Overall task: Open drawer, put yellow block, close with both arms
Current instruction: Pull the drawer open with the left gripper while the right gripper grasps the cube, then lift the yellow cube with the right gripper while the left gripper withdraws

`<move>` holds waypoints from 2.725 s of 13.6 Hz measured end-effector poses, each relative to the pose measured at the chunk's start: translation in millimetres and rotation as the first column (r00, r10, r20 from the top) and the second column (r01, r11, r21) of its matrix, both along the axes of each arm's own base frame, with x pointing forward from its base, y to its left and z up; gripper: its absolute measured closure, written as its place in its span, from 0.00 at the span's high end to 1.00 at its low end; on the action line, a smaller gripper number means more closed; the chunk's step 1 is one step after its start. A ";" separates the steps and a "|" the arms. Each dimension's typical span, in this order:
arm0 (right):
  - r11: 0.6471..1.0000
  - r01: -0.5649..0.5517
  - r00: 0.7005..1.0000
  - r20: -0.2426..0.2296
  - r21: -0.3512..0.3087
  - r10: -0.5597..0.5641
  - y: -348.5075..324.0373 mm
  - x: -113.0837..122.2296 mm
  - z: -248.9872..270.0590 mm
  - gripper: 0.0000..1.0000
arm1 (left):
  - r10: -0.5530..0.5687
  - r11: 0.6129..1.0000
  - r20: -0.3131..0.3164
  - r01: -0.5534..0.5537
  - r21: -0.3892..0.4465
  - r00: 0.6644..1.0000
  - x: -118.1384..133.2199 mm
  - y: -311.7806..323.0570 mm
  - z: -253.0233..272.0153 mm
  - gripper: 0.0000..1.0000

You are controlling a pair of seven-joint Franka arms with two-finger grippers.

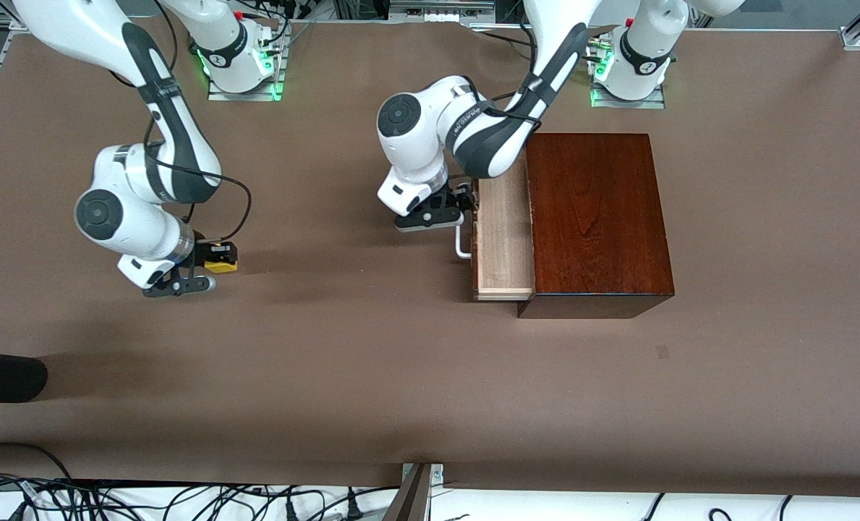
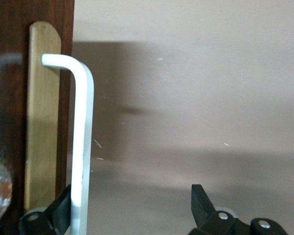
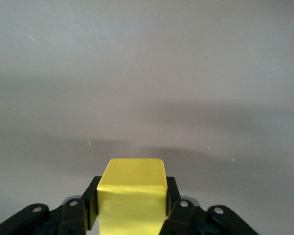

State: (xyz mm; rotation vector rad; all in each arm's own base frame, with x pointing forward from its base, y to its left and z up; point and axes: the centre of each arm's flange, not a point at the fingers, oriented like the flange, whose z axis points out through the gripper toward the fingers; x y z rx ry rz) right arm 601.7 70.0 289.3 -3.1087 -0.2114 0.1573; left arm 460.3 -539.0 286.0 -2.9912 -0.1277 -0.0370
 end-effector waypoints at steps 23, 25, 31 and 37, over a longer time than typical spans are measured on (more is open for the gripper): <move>0.952 -0.297 0.954 -0.025 0.072 0.300 136.7 -20.7 135.0 0.56 | -0.147 0.989 -0.133 0.145 -0.023 0.980 131.7 345.2 277.8 1.00; 0.907 -0.415 0.909 -0.006 0.072 0.416 185.8 -33.0 138.8 0.56 | -0.166 0.986 -0.123 0.162 -0.047 0.978 134.4 387.5 296.7 1.00; 0.731 -0.678 0.735 0.065 0.075 0.675 364.6 -73.5 128.8 0.56 | -0.148 0.984 -0.001 0.147 -0.097 0.989 129.0 519.3 334.4 1.00; 0.528 -0.848 0.516 0.156 -0.042 0.842 504.0 -141.3 135.2 0.56 | -0.197 0.977 -0.081 0.188 -0.103 0.977 80.9 517.2 310.0 1.00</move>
